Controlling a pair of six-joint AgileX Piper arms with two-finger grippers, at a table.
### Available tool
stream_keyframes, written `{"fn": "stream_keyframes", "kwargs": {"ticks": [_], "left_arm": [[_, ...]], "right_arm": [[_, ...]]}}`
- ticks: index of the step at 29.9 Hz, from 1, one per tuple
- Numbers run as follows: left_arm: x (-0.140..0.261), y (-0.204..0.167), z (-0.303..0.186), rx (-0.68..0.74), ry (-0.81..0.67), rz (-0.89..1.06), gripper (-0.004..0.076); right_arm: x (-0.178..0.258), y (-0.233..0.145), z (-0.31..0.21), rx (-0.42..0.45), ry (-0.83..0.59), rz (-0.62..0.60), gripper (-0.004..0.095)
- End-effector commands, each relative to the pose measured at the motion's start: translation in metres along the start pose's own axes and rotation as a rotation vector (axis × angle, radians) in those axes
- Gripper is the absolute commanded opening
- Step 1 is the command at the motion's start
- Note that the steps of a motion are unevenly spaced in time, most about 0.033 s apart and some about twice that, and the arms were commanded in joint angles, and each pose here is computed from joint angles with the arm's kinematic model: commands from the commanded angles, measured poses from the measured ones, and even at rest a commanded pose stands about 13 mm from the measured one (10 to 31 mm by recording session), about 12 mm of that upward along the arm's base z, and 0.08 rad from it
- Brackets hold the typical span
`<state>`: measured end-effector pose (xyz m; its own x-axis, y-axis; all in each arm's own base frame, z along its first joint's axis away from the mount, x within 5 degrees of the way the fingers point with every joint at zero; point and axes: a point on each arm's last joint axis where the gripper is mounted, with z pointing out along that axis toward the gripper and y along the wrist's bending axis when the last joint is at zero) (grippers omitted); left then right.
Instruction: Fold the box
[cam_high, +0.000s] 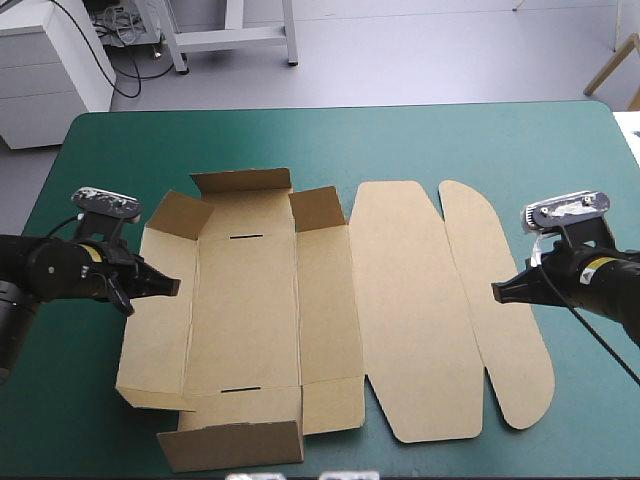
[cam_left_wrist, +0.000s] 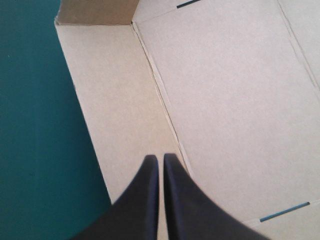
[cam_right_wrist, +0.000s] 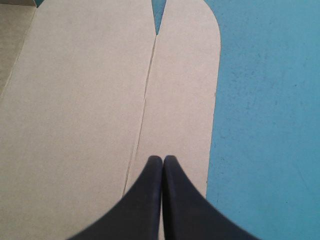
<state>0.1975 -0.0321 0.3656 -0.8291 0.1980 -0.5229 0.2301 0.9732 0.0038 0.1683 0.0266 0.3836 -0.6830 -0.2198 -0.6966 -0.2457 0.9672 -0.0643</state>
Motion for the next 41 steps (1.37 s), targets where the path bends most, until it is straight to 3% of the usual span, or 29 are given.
{"fn": "stream_keyframes", "kwargs": {"ticks": [1, 8, 15, 25, 29, 33, 41], "left_arm": [[-0.001, 0.014, -0.014, 0.084, -0.046, -0.03, 0.0018], [0.014, 0.054, -0.025, 0.135, -0.065, -0.104, 0.0018], [0.029, 0.094, -0.037, 0.051, -0.131, -0.29, 0.0018], [0.033, 0.109, -0.04, -0.049, -0.16, -0.392, 0.0004], [0.03, 0.107, -0.04, -0.017, -0.19, -0.437, 0.0029], [0.028, 0.104, -0.04, 0.03, -0.209, -0.451, 0.0155], [0.032, 0.1, -0.037, 0.067, -0.168, -0.451, 0.0582]], "right_arm": [[-0.01, -0.001, -0.008, 0.012, -0.081, -0.012, -0.0019], [-0.004, 0.0, -0.007, 0.003, -0.024, -0.01, -0.0019], [-0.004, 0.0, -0.007, -0.005, -0.025, 0.013, -0.0019], [-0.005, 0.0, -0.007, -0.004, -0.027, 0.013, -0.0019], [-0.005, 0.0, -0.007, -0.004, -0.029, 0.01, -0.0019], [-0.006, 0.0, -0.007, -0.002, -0.039, 0.01, -0.0019], [0.006, 0.001, 0.01, -0.004, -0.015, -0.012, -0.0019]]}}
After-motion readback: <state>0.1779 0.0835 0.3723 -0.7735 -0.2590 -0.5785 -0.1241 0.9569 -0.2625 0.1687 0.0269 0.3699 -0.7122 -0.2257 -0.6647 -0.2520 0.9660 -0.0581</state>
